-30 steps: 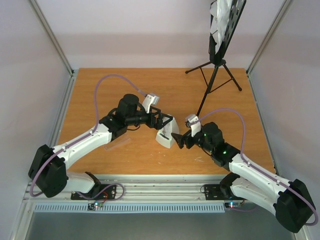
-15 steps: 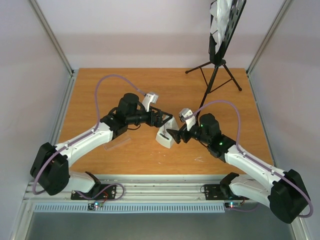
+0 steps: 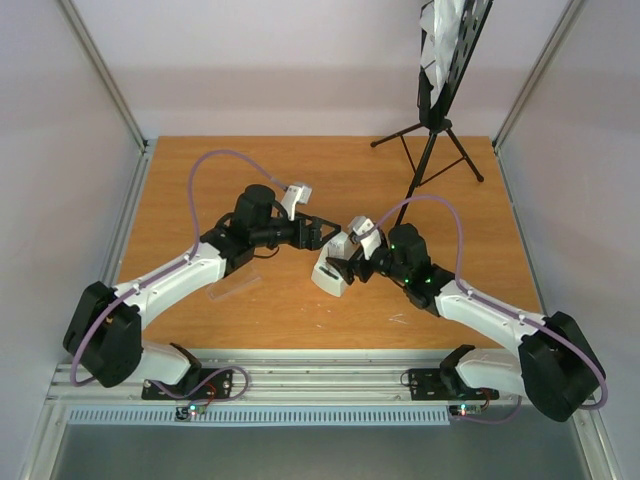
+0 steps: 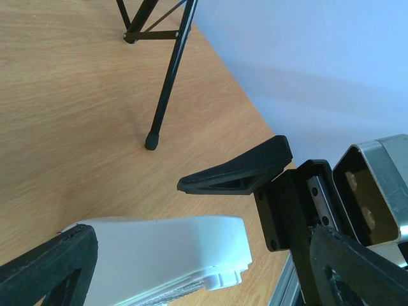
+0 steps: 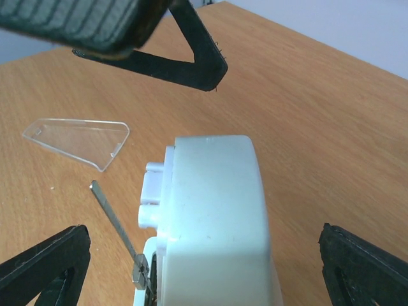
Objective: Pack up the instrument practice props
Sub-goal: Hook the pendulum onto the metronome.
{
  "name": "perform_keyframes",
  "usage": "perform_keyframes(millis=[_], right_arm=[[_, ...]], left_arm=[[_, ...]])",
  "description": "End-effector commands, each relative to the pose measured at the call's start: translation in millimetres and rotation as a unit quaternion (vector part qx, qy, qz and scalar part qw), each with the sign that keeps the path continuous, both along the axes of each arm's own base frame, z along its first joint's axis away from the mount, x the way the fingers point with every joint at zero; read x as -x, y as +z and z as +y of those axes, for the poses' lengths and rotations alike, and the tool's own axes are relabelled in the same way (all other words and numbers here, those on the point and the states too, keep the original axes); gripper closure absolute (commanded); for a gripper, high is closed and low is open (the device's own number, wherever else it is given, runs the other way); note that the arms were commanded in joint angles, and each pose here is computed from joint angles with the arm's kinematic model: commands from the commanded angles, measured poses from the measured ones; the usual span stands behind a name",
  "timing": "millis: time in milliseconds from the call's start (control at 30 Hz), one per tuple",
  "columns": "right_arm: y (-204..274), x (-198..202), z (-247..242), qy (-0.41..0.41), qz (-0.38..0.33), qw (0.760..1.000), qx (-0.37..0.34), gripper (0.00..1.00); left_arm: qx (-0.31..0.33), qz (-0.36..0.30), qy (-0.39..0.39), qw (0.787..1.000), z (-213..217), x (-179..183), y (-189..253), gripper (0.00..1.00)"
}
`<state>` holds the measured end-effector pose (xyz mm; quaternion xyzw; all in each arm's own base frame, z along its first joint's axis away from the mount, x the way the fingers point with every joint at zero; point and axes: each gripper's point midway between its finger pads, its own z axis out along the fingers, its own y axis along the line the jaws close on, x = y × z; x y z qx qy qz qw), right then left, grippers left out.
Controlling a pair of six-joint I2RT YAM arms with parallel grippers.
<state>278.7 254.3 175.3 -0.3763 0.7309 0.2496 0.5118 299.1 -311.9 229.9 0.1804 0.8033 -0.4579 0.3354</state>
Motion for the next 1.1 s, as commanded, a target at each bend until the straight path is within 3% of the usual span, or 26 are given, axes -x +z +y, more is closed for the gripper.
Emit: perform_keyframes(millis=[0, 500, 1067], right_arm=[[23, -11, 10, 0.008, -0.043, 0.999, -0.018, 0.01], [11, -27, 5, -0.032, -0.049, 0.998, -0.014, 0.02], [2, -11, -6, -0.032, -0.037, 0.999, -0.011, 0.03]], left_arm=[[0.016, -0.017, 0.003, 1.0, 1, -5, 6, 0.08], [0.015, -0.018, 0.003, 1.0, 4, -5, 4, 0.08], [0.018, -0.016, 0.0, 1.0, 4, -4, 5, 0.08]])
